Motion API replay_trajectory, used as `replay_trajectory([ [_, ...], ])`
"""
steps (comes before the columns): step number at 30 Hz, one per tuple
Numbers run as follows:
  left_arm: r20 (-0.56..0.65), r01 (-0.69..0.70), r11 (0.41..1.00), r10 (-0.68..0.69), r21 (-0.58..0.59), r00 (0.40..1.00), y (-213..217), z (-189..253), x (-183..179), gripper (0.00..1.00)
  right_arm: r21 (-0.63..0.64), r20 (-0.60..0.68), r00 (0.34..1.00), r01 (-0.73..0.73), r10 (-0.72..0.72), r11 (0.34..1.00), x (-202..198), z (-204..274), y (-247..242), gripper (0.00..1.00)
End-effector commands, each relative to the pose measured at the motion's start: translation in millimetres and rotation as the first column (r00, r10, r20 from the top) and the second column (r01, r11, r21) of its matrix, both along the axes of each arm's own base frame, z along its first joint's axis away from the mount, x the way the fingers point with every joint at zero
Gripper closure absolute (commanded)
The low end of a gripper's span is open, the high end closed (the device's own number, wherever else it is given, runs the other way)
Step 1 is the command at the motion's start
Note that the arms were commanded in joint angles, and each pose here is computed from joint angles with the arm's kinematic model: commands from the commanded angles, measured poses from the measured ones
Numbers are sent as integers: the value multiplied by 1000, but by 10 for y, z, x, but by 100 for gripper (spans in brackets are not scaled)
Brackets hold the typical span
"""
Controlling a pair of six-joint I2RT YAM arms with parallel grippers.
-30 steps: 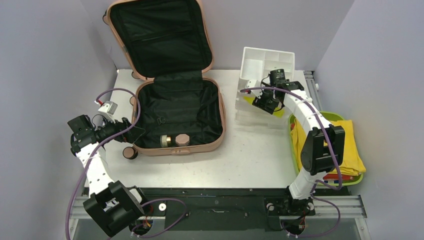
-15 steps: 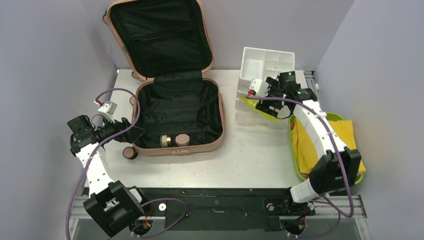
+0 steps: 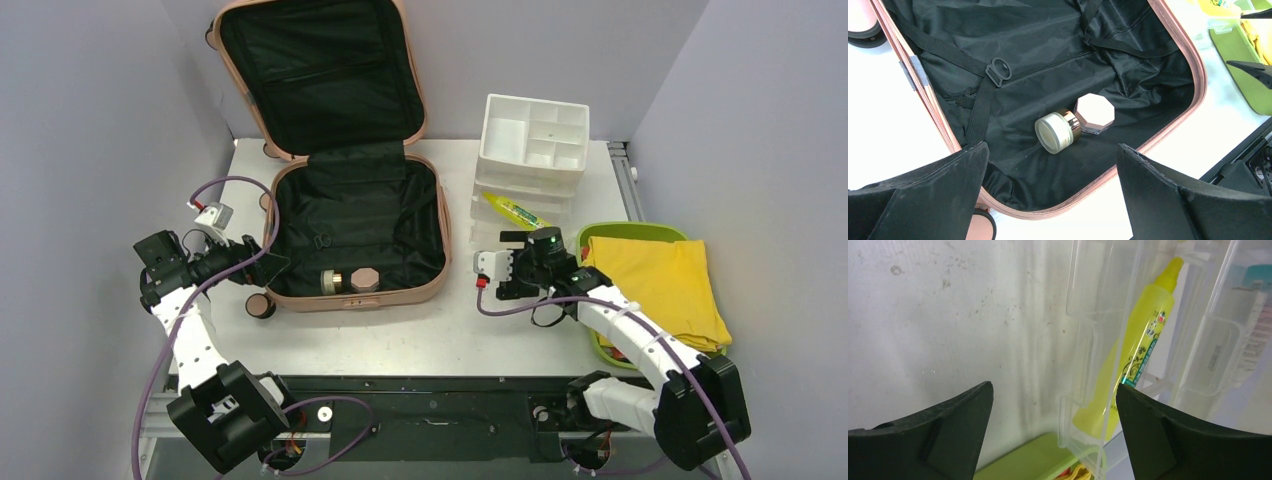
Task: Open, take out, and arrange the luggage
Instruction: Place the personal item in the drawer, then close the drawer of the storage box.
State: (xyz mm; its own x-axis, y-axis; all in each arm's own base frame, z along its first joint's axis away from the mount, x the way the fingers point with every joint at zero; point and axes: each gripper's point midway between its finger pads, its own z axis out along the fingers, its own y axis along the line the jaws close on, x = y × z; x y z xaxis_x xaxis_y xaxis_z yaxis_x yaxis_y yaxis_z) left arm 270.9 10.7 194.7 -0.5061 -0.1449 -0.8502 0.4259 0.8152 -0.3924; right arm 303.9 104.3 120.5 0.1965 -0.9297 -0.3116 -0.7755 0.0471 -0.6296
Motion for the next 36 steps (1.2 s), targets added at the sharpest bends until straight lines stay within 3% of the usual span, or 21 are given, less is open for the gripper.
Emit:
replay_trajectory([
  [1,50,12,1000,-13,17,999,5,102,13,4,76,271,960,48,-67,996,376,353,114,12],
  [9,45,6,1000,-7,15,999,15,93,21,4,89,466,871,125,-152,988,665,382,26,11],
  [25,40,8,1000,-8,2,999,15,82,32,4,120,599,749,268,-285,956,1072,552,-8,22],
  [30,38,10,1000,-10,-1,999,11,80,31,4,122,658,682,321,-319,939,1265,588,-53,24],
  [33,39,11,1000,-11,-2,999,6,85,29,4,102,667,677,330,-311,938,1313,532,-56,24],
  [35,39,12,1000,-12,-2,999,6,83,27,4,118,662,682,314,-310,942,1279,578,-37,18],
  [36,40,12,1000,-12,-2,999,5,85,27,4,104,634,716,295,-292,950,1254,511,-4,12],
])
